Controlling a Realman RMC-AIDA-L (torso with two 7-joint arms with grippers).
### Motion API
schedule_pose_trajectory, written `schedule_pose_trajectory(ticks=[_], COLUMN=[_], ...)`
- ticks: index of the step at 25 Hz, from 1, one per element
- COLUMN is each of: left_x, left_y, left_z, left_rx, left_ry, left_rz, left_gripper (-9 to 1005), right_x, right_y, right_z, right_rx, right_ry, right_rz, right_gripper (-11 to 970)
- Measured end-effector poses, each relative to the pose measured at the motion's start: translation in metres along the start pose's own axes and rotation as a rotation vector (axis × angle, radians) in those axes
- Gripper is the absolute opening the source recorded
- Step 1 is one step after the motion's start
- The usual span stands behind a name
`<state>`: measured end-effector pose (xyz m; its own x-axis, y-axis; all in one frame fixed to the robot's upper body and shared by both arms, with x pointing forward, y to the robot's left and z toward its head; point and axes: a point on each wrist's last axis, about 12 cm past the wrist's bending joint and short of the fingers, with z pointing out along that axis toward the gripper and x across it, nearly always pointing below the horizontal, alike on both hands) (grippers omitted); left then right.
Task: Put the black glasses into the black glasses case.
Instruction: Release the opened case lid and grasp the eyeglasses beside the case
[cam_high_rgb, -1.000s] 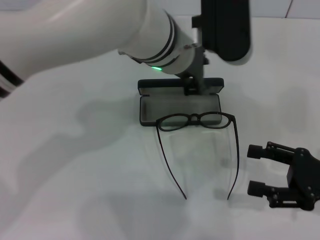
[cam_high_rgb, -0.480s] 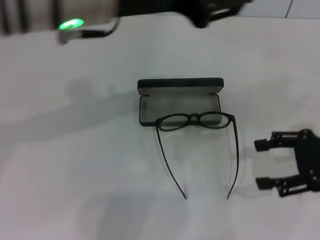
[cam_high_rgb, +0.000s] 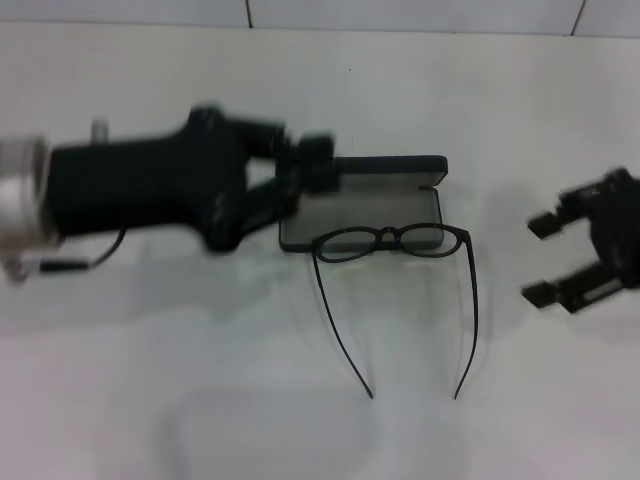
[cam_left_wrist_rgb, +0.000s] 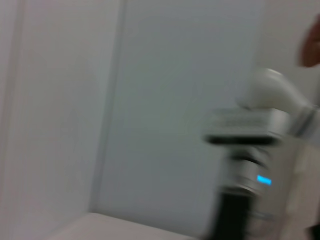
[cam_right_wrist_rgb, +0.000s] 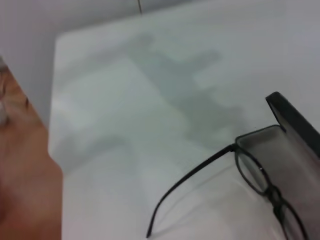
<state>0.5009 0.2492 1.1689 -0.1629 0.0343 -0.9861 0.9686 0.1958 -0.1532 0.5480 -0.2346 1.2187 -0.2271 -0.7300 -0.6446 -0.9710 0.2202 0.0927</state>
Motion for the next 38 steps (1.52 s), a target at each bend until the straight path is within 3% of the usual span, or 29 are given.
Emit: schedule_pose_trajectory(ticks=[3,7,8,10,13,19,23,29,38], left_x=[0.027,0.056,0.071,0.076,0.090,0.106,0.111,0.114,0.125], left_y=[-0.001,-0.001,-0.004,-0.006,-0.012,-0.021,-0.025,-0.027,-0.035], left_z=[-0.016,-0.028,-0.033,-0.034,-0.035,-0.039,-0.042,-0.031,-0.022], left_rx=[0.036,0.013,-0.005,-0.009,-0.020,-0.060,-0.073,-0.060,-0.033], left_ry=[-0.059,-0.086,-0.088,-0.086,-0.071,-0.032,-0.034,-0.044,-0.032], left_rz=[-0.056,-0.102,-0.129,-0.137,-0.133,-0.153,-0.161,-0.167,-0.164], left_gripper=[229,197,197,197,197,196,196,196,196], right_x=[-0.028,-0.059,-0.059,-0.090,-0.108,-0.117,-0.122,-0.128,-0.130], right_y=[-0.009,-0.012,-0.012,-0.019,-0.027,-0.036,-0.032,-0.024,-0.027], right_z=[0.006,0.015,0.015,0.028,0.042,0.070,0.084,0.103,0.121], right_rx=[-0.041,-0.057,-0.057,-0.052,-0.021,0.024,0.034,0.040,0.037], right_ry=[0.063,0.111,0.111,0.184,0.256,0.304,0.338,0.413,0.422], right_rz=[-0.026,-0.074,-0.074,-0.085,-0.088,-0.122,-0.162,-0.197,-0.196], right_gripper=[810,810,810,810,810,810,810,810,811])
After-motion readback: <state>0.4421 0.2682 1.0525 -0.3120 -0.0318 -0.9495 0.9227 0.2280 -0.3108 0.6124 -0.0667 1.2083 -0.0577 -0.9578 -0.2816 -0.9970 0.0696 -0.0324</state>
